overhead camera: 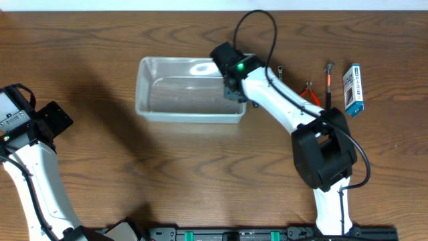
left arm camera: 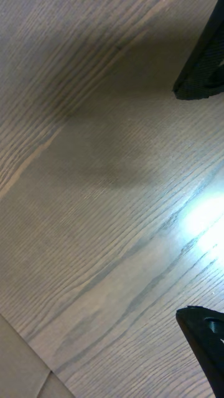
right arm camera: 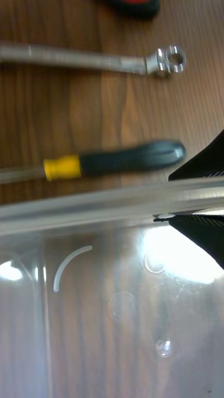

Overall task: Pack container
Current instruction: 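Drag the container rightward toward the tools with the right gripper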

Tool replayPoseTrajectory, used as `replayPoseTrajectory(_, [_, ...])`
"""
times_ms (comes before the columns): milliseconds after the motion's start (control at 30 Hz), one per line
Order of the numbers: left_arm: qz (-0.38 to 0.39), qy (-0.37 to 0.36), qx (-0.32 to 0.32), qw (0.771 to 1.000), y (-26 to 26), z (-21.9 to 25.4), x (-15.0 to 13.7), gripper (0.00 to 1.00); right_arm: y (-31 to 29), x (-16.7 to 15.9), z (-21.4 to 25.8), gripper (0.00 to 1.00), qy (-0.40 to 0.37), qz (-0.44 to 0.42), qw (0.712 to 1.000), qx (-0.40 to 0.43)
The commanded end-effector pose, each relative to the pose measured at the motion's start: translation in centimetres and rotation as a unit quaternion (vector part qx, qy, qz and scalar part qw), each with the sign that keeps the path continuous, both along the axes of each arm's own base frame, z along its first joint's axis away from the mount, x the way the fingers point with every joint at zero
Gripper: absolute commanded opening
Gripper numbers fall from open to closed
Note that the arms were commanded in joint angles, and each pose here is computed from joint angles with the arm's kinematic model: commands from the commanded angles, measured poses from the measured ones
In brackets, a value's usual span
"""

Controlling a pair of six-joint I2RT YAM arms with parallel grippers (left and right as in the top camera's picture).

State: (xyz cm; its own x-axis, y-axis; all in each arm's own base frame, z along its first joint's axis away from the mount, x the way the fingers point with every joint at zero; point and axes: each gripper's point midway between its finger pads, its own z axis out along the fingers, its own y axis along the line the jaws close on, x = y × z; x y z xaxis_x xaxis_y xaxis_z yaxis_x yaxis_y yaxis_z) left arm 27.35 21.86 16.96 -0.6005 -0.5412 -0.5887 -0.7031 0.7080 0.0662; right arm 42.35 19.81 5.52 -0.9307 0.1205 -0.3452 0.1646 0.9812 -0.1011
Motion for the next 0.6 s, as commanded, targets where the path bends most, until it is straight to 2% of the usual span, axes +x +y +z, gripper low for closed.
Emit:
replayPoseTrajectory(0, [-0.005,0.002,0.003,1.0,0.2,0.3,0.1,0.98,-2.3,0.9,0.3,0.15,-0.004,-0.034,0.999,-0.009])
replayPoseTrajectory(100, [-0.005,0.002,0.003,1.0,0.2,0.3,0.1,0.98,-3.5,0.9,0.2,0.15,0.003,-0.049,0.999,-0.014])
replayPoseTrajectory(300, [-0.005,0.002,0.003,1.0,0.2,0.3,0.1,0.98,-6.0,0.2,0.3,0.07,0.019,-0.065,0.996,-0.055])
replayPoseTrajectory(433, [-0.005,0.002,0.003,1.0,0.2,0.3,0.1,0.98,-7.8,0.0,1.0,0.13,0.013,-0.058,0.992,-0.115])
replayPoseTrajectory(567, [-0.005,0.002,0.003,1.0,0.2,0.3,0.1,0.98,-7.8,0.2,1.1,0.17,0.018,-0.025,0.991,-0.129])
